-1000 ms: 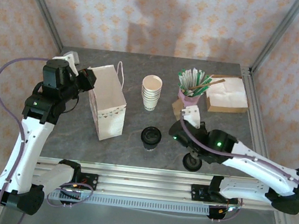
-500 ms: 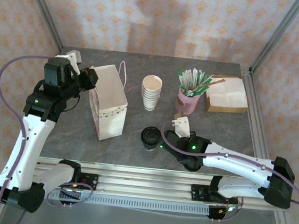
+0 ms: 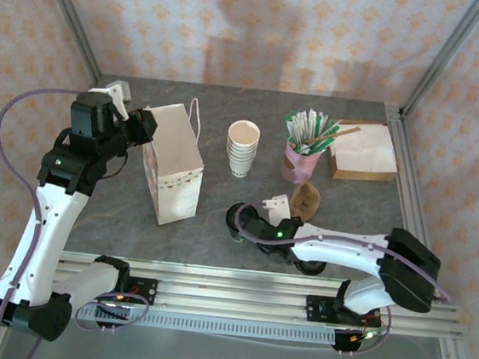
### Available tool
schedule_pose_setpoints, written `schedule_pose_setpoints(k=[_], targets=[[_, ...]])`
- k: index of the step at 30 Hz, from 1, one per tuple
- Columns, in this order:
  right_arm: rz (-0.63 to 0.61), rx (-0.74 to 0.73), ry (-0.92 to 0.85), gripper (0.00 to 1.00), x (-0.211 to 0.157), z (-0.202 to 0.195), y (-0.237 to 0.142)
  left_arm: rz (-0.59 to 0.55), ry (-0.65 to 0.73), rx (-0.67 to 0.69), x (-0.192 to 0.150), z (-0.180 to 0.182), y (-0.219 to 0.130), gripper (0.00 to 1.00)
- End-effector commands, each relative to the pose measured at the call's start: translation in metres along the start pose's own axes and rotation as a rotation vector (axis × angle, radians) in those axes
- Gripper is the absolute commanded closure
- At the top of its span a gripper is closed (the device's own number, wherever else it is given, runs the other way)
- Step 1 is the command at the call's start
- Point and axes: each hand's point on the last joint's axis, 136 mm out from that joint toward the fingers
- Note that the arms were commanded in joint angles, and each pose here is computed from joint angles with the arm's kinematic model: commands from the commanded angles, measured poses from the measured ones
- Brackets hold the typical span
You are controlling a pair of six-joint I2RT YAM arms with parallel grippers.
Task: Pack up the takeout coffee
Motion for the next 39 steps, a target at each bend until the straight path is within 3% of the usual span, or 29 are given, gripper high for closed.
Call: schedule_pose_setpoints(k=[1, 3, 5, 9, 17, 24, 26, 29, 34, 39], targets=[[0.014, -0.009, 0.019, 0.91, 0.003, 0.007, 0.002, -0.008, 0.022, -0.005, 0.000, -0.001, -0.007, 0.93], [0.019, 0.014, 0.037, 0.88, 0.004, 0.014, 0.003, -0.005, 0.025, 0.001, -0.001, 0.000, -0.007, 0.93], [0.012, 0.036, 0.068, 0.75, 0.007, 0.017, 0.001, -0.003, 0.024, 0.005, -0.001, 0.001, -0.007, 0.93], [-0.031, 0.109, 0.134, 0.62, 0.018, 0.019, -0.008, -0.002, 0.022, 0.000, -0.002, 0.000, -0.006, 0.93], [-0.167, 0.245, 0.292, 0.44, 0.043, -0.015, -0.049, 0.012, 0.029, -0.002, -0.005, 0.000, -0.007, 0.93], [-0.136, 0.450, 0.361, 0.49, 0.035, -0.038, -0.040, 0.022, 0.047, -0.010, -0.008, 0.000, -0.011, 0.92], [-0.092, 0.558, 0.306, 0.43, 0.031, -0.026, -0.031, 0.024, 0.055, -0.013, -0.009, -0.001, -0.013, 0.92], [0.034, 0.640, 0.261, 0.43, 0.024, -0.016, -0.017, 0.029, 0.061, -0.014, -0.010, -0.001, -0.014, 0.92], [0.188, 0.554, 0.194, 0.45, 0.017, -0.020, 0.013, 0.032, 0.070, -0.012, -0.011, 0.000, -0.015, 0.92], [0.162, 0.431, 0.160, 0.50, 0.023, -0.036, 0.029, 0.035, 0.072, -0.008, -0.013, 0.002, -0.014, 0.92]])
Point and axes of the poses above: each hand's point on the last joint's axis, 136 mm out from that joint toward the fingers, its own y axis out along the fingers, its own z axis along the line the jaws close on, x = y × z, and after that the axes turned 7 degrees about -y, right-handed
